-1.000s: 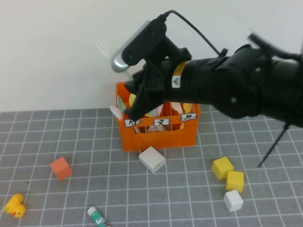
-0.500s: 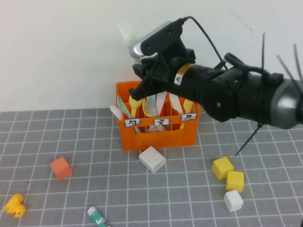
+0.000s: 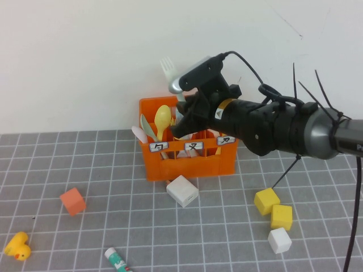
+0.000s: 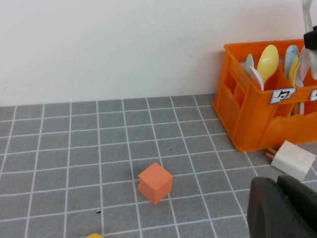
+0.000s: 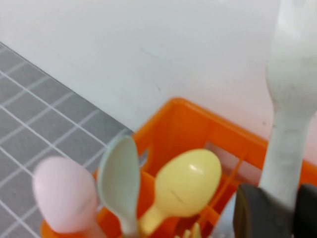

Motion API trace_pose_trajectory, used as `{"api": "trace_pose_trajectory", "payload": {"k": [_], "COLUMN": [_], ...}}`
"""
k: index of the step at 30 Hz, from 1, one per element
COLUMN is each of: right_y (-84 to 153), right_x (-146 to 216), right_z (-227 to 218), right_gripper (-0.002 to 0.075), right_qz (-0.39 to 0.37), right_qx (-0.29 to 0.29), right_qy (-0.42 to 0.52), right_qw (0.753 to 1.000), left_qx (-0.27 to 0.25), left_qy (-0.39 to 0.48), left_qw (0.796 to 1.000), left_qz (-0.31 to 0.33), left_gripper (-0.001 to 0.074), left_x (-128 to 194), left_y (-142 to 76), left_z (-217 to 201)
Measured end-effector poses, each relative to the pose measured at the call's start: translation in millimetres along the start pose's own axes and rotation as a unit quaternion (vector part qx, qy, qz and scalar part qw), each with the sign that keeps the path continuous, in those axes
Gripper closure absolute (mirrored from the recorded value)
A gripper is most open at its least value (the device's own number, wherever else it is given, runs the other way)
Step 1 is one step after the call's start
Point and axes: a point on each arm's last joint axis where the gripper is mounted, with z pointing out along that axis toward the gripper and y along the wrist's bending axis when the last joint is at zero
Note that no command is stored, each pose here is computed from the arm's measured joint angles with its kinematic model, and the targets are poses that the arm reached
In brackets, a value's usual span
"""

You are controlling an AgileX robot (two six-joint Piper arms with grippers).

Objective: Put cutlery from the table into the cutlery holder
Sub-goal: Place the fork on the box

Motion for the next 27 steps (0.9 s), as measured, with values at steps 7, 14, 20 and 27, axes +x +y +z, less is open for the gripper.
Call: {"api": "trace_pose_trajectory", "payload": {"k": [7, 14, 20, 27], "right_y": [-3.2, -2.4, -2.2, -3.5], "right_x": [14.1, 19.9, 20.9, 1.5], "right_z": [11.0, 14.4, 14.4, 0.2], "right_gripper": [0.0572, 0.0571, 0.0389, 0.0299], "right_qz": [0.0, -0.001, -0.001, -0.003], "right_qx": [0.006, 0.004, 0.003, 0.003], "right_qy": [0.003, 0.012, 0.017, 0.005], "right_qw": [1.0, 1.0, 1.0, 1.0], "left_qx": [0.0, 0.0, -0.001, -0.003], "left_qy": [0.0, 0.0, 0.001, 0.002], "left_qw": [1.0, 1.0, 1.0, 1.0], "left_qz": [0.0, 0.0, -0.001, 0.0], "left_gripper": [0.0736, 0.0736, 0.0736, 0.0736], "left_x": [0.0, 0.0, 0.1, 0.4], "left_y": [0.0, 0.0, 0.1, 0.5], "left_z": [0.0, 0.0, 0.0, 0.0]}}
